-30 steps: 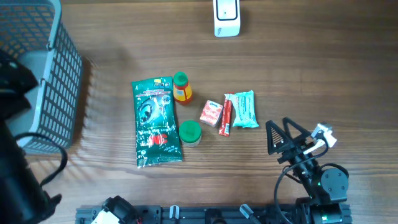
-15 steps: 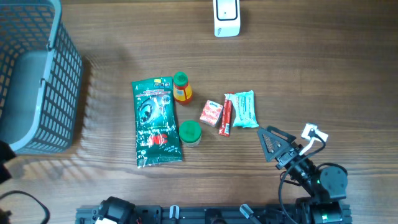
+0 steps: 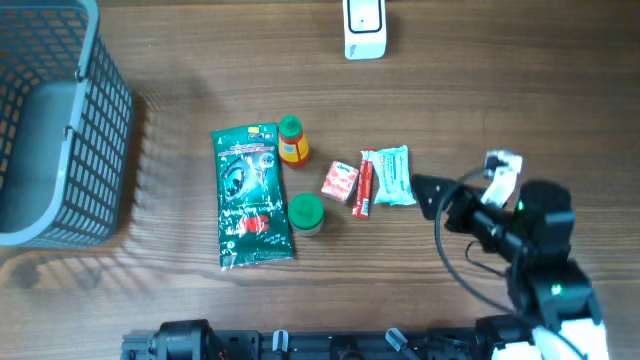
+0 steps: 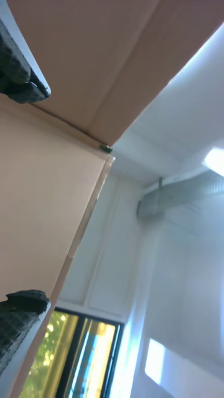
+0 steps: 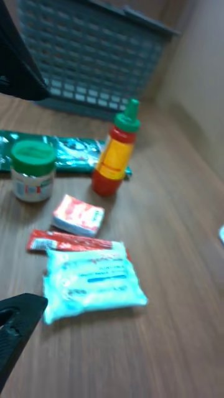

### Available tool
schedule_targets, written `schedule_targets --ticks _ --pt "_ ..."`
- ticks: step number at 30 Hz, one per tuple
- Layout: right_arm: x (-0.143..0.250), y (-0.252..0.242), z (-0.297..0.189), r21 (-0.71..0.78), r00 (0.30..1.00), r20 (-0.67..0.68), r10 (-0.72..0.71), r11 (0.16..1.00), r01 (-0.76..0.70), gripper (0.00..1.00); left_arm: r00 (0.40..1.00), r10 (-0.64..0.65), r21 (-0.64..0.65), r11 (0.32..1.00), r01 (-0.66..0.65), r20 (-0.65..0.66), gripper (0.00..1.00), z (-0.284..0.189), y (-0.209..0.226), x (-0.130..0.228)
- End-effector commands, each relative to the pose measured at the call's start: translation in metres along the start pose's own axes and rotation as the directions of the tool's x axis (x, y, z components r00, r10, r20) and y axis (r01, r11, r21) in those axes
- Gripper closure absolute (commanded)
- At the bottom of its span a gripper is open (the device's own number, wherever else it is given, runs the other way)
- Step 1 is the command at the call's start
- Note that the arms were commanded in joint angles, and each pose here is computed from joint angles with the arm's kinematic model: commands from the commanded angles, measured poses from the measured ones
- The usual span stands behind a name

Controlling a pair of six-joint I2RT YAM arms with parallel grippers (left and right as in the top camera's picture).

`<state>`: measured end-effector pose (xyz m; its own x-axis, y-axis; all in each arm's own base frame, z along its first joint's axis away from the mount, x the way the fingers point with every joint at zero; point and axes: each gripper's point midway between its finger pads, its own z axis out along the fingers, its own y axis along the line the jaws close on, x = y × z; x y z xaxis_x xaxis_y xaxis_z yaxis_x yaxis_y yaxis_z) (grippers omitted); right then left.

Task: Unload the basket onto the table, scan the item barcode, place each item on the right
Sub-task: 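Move the right gripper over the mint wipes pack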

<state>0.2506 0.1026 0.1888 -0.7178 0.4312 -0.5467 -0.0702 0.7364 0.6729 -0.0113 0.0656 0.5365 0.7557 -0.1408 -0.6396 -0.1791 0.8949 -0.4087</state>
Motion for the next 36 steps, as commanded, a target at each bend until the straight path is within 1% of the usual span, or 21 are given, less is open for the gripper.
schedule_targets --ticks 1,3,5,6,7,9,12,14,16,17,19,21,22,25,29,33,36 --pt "-0.028 -0.008 -0.006 0.182 0.999 -0.023 -0.023 0.983 0.026 0.01 0.998 -0.059 0.054 0.997 0.059 0.005 0.00 -0.011 -0.005 0.009" --pt "-0.029 -0.011 -0.011 0.249 0.997 -0.073 0.016 0.968 0.003 0.01 0.998 -0.070 0.057 0.996 0.070 0.004 0.00 -0.010 -0.006 0.011" --pt "-0.029 -0.007 -0.011 0.254 0.993 -0.098 0.061 0.967 -0.034 0.00 0.997 -0.075 0.071 0.995 0.075 0.000 0.00 -0.010 -0.008 0.012" --pt "-0.028 -0.008 -0.009 0.263 0.985 -0.087 0.148 0.957 -0.120 0.01 0.997 -0.071 0.100 0.992 0.072 -0.016 0.00 -0.009 -0.013 0.017" --pt "-0.026 -0.010 -0.007 0.273 0.980 -0.090 0.176 0.951 -0.145 0.00 0.997 -0.068 0.101 0.992 0.070 -0.022 0.00 -0.009 -0.014 0.019" --pt "-0.025 -0.013 -0.004 0.280 0.979 -0.101 0.175 0.950 -0.140 0.00 0.997 -0.055 0.092 0.994 0.060 -0.051 0.00 -0.007 -0.012 0.031" --pt "-0.020 -0.020 0.002 0.303 0.976 -0.139 0.169 0.945 -0.121 0.00 0.989 -0.018 0.066 0.997 0.028 -0.148 0.00 -0.005 -0.005 0.063" --pt "-0.016 -0.025 0.006 0.320 0.971 -0.169 0.169 0.941 -0.109 0.00 0.967 0.030 0.033 0.999 -0.022 -0.254 0.00 -0.005 0.004 0.095" --pt "-0.011 -0.029 0.012 0.337 0.964 -0.195 0.182 0.935 -0.108 0.00 0.926 0.070 -0.010 0.997 -0.080 -0.372 0.00 -0.004 0.016 0.131" --pt "-0.008 -0.031 0.016 0.345 0.961 -0.208 0.183 0.933 -0.102 0.00 0.894 0.091 -0.029 0.993 -0.116 -0.439 0.00 -0.004 0.022 0.152" --pt "-0.004 -0.035 0.021 0.370 0.957 -0.226 0.179 0.925 -0.086 0.00 0.808 0.127 -0.047 0.981 -0.189 -0.576 0.00 -0.007 0.034 0.191" --pt "0.001 -0.041 0.026 0.414 0.959 -0.237 0.157 0.909 -0.047 0.00 0.722 0.138 -0.044 0.973 -0.227 -0.678 0.00 -0.013 0.040 0.221" --pt "0.003 -0.043 0.027 0.434 0.960 -0.240 0.143 0.900 -0.025 0.01 0.692 0.142 -0.029 0.973 -0.230 -0.708 0.00 -0.015 0.039 0.230" --pt "0.007 -0.050 0.029 0.492 0.964 -0.248 0.100 0.870 0.037 0.00 0.622 0.153 0.009 0.973 -0.229 -0.768 0.00 -0.021 0.037 0.249" --pt "0.012 -0.058 0.027 0.546 0.962 -0.262 0.073 0.833 0.086 0.00 0.573 0.161 0.023 0.970 -0.241 -0.804 0.00 -0.030 0.040 0.259" --pt "0.012 -0.058 0.028 0.548 0.962 -0.262 0.072 0.832 0.087 0.00 0.526 0.166 0.027 0.965 -0.262 -0.834 0.00 -0.037 0.044 0.267" --pt "0.009 -0.059 0.029 0.551 0.966 -0.252 0.063 0.830 0.090 0.00 0.465 0.171 0.035 0.958 -0.285 -0.869 0.00 -0.040 0.048 0.282"
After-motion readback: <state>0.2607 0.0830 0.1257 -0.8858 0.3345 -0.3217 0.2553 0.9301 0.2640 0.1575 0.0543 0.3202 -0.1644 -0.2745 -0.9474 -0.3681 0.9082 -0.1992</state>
